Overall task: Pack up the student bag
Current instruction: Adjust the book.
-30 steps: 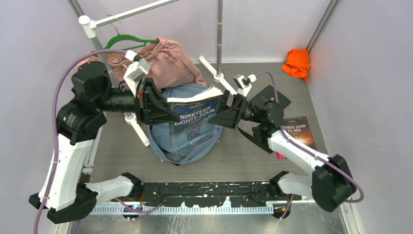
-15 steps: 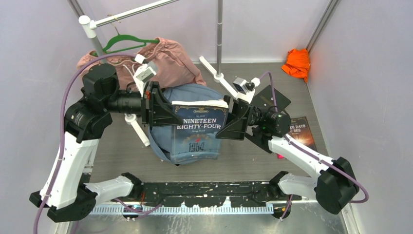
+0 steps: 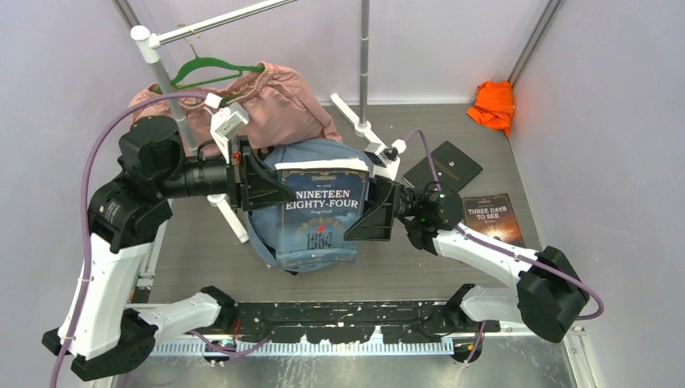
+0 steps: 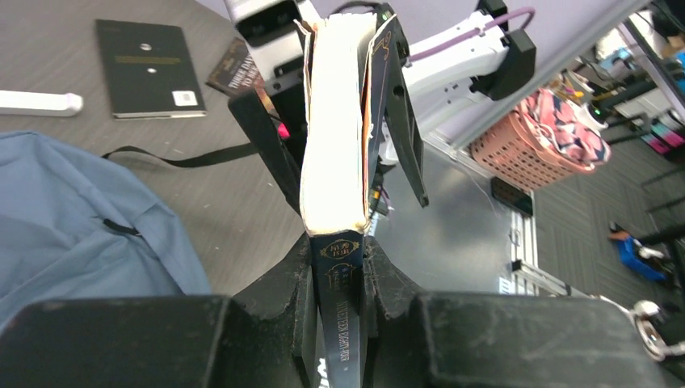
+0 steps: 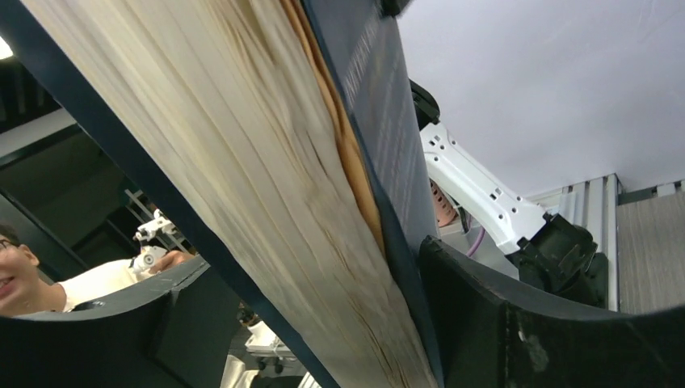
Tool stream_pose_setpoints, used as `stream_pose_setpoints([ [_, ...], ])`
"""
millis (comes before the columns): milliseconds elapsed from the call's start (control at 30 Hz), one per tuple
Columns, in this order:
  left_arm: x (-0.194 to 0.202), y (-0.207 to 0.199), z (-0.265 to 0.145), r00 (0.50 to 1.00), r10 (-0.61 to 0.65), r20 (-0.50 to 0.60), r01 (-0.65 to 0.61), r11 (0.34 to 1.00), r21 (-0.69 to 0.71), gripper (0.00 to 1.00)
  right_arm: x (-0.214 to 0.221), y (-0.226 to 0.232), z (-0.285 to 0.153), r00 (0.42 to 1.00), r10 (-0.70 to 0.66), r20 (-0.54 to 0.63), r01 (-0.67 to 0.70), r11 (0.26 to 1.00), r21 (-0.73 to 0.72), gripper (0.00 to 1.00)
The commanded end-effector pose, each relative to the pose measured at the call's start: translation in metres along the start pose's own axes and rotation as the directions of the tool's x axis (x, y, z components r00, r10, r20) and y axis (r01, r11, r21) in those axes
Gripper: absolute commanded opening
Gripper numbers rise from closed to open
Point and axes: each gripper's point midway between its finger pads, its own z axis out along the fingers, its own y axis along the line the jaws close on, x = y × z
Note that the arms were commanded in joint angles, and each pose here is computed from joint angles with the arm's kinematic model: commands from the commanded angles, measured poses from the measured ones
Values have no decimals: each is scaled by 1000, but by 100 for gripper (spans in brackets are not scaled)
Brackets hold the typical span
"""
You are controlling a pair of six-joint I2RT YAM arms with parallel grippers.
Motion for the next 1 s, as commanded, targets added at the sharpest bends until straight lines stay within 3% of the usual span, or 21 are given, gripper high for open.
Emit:
stream_pose_setpoints([
  [0, -54, -5, -20, 962, 163, 218, -137, 982, -129, 0, 9, 3, 5, 1000, -24, -19, 23, 999, -40, 83],
  [100, -54, -9, -25, 959, 168, 227, -139, 981, -137, 0, 9, 0, 6, 1000, -22, -5, 22, 999, -37, 82],
  [167, -52, -8, -26, 960, 167, 226, -137, 980, -144, 0, 9, -1, 7, 1000, -25, 6, 25, 999, -34, 76],
  [533, -46, 6, -20, 965, 160, 208, -125, 977, -170, 0, -5, -13, 9, 994, 8, 106, -8, 1000, -2, 18],
  [767, -41, 30, -11, 976, 112, 186, -66, 970, -236, 3, -19, -33, -6, 969, 79, 233, -97, 993, 67, 1],
  [800, -40, 37, -12, 977, 106, 183, -55, 963, -264, 22, -23, -45, -14, 955, 104, 277, -137, 985, 105, 1],
  [833, -39, 43, -11, 978, 102, 181, -46, 957, -287, 50, -30, -60, -25, 934, 123, 337, -183, 971, 153, 1],
  [867, -38, 48, -12, 979, 98, 179, -39, 950, -309, 69, -36, -74, -39, 910, 131, 394, -223, 955, 196, 1],
  [933, -34, 61, -12, 983, 79, 163, -14, 931, -364, 95, -46, -98, -69, 862, 129, 490, -294, 915, 276, 1],
  [967, -32, 69, -14, 986, 68, 154, 0, 916, -401, 99, -48, -108, -85, 842, 124, 526, -329, 890, 316, 1],
])
